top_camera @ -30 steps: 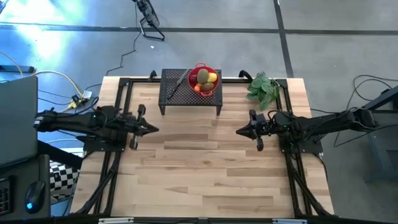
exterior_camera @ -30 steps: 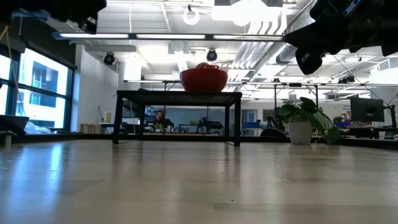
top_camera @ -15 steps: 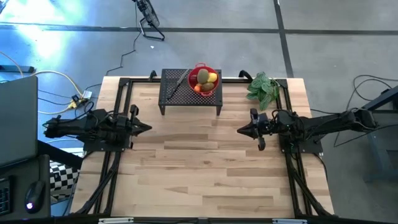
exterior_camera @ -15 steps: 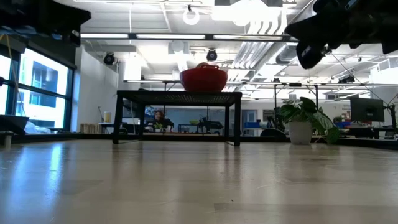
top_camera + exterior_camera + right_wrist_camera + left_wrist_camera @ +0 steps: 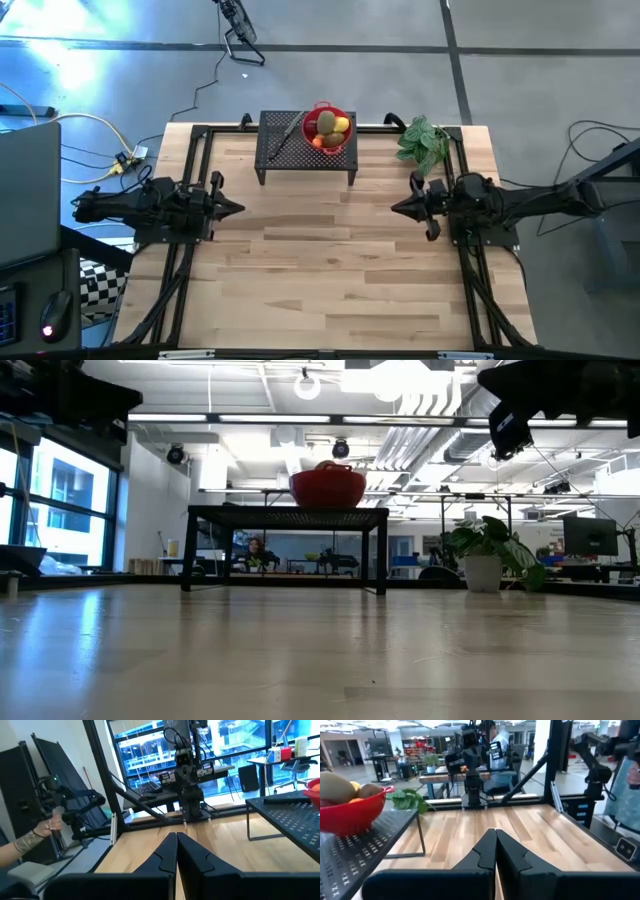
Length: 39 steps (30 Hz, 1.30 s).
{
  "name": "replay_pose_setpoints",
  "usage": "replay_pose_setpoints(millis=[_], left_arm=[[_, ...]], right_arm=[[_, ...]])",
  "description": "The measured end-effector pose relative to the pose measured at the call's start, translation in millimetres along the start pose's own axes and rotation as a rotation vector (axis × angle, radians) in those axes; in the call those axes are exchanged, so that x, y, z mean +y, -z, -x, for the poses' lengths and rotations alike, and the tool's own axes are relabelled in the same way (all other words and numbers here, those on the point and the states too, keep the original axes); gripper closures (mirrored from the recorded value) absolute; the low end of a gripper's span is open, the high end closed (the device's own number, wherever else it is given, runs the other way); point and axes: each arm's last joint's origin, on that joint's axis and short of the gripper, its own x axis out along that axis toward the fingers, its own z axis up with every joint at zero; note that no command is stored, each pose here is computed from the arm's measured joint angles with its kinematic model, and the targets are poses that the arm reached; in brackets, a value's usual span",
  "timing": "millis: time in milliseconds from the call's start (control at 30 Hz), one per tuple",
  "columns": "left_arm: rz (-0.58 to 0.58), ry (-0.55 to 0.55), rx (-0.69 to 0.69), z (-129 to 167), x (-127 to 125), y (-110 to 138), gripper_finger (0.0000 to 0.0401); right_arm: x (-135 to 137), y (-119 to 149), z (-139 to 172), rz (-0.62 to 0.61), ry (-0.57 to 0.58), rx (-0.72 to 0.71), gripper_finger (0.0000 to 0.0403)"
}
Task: Pick & Place Fruit
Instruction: Return to Home Position
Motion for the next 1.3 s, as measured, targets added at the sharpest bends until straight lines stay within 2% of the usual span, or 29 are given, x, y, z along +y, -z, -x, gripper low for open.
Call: replay_pose_setpoints(millis=[67,400,667,967,1300], left_arm=[[0.000,0.001,-0.010,-0.6,-0.1,0.8,0.0401],[0.008,-0.019,-0.006,-11.0,-1.5,34.5,0.0401],[0.012,-0.039,0.003,-11.6,-1.1,38.2,0.0401],[0.012,-0.067,0.029,-11.5,-0.4,40.6,0.0401],[0.010,-0.074,0.036,-11.4,-0.2,41.3,0.0401]], right_arm=[[1.0,-1.9,3.4,0.001,-0.003,-0.011,0.0400],[4.9,-8.9,19.6,0.007,-0.008,-0.058,0.0400],[7.4,-12.9,32.0,0.011,-0.009,-0.094,0.0400],[7.1,-15.7,47.6,0.013,0.086,-0.151,0.0400],[8.3,-12.7,60.7,0.032,0.091,-0.146,0.0400]])
